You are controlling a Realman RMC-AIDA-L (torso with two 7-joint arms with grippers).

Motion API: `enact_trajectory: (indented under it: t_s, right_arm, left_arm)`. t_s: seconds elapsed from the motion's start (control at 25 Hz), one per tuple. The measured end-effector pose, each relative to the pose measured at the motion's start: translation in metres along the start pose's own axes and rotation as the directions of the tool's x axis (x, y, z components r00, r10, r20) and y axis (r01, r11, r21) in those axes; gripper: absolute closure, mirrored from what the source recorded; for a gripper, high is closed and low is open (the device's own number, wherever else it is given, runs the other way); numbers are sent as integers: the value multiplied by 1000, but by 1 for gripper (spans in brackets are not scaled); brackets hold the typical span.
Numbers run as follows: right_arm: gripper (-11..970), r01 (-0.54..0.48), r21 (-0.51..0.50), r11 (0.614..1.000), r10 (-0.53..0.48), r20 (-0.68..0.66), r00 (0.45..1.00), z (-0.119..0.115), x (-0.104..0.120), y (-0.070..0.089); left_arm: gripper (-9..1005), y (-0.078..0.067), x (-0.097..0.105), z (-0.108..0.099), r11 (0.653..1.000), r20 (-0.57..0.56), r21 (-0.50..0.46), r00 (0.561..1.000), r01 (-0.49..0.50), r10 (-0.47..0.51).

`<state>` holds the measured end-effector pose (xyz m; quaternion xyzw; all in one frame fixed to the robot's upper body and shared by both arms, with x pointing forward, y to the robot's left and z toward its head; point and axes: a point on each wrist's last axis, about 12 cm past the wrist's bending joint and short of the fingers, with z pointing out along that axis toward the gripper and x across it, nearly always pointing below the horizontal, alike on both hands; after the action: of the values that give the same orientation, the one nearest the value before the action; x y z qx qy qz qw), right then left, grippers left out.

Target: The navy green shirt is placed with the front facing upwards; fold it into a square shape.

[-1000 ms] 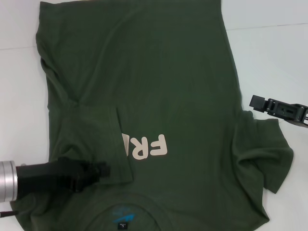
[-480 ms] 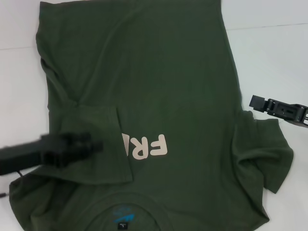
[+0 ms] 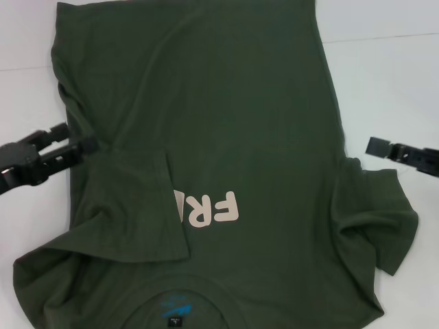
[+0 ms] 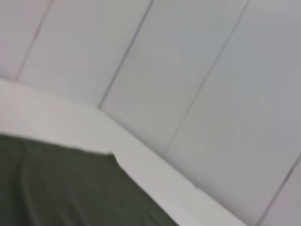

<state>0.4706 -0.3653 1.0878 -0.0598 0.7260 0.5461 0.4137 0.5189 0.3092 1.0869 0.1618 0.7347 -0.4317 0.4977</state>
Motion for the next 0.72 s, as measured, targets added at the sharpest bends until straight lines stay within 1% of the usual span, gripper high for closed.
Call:
enact_trajectory:
  t_s: [0.16, 0.24, 0.48, 0.56, 0.6, 0.64, 0.72]
  right_arm:
    - [90, 9, 0, 1000, -9, 40, 999, -10, -4, 2]
    - [71, -12, 12, 1000, 12, 41, 999, -17, -8, 2]
    - [24, -143, 102, 984, 142, 23, 990, -47, -18, -1]
    - [25, -177, 146, 973, 174, 36, 984, -60, -20, -2]
    - [26, -208, 193, 959, 203, 46, 978, -71, -20, -2]
    - [27, -208, 193, 959, 203, 46, 978, -71, -20, -2]
    - [28, -242, 238, 941, 237, 49, 970, -79, -18, -3]
  left_arm:
    - [85, 0, -1, -2, 1000, 32, -5, 999, 0, 0]
    - [85, 0, -2, -2, 1000, 38, -3, 999, 3, -3]
    - [85, 1, -5, 0, 1000, 49, -4, 999, 3, -3]
    - [85, 1, -5, 1, 1000, 49, -4, 999, 2, -2]
    - [85, 1, -5, 1, 1000, 49, -5, 999, 2, -2]
    - [85, 1, -5, 2, 1000, 48, -6, 999, 2, -1]
    - [85, 1, -5, 2, 1000, 47, -9, 999, 0, 0]
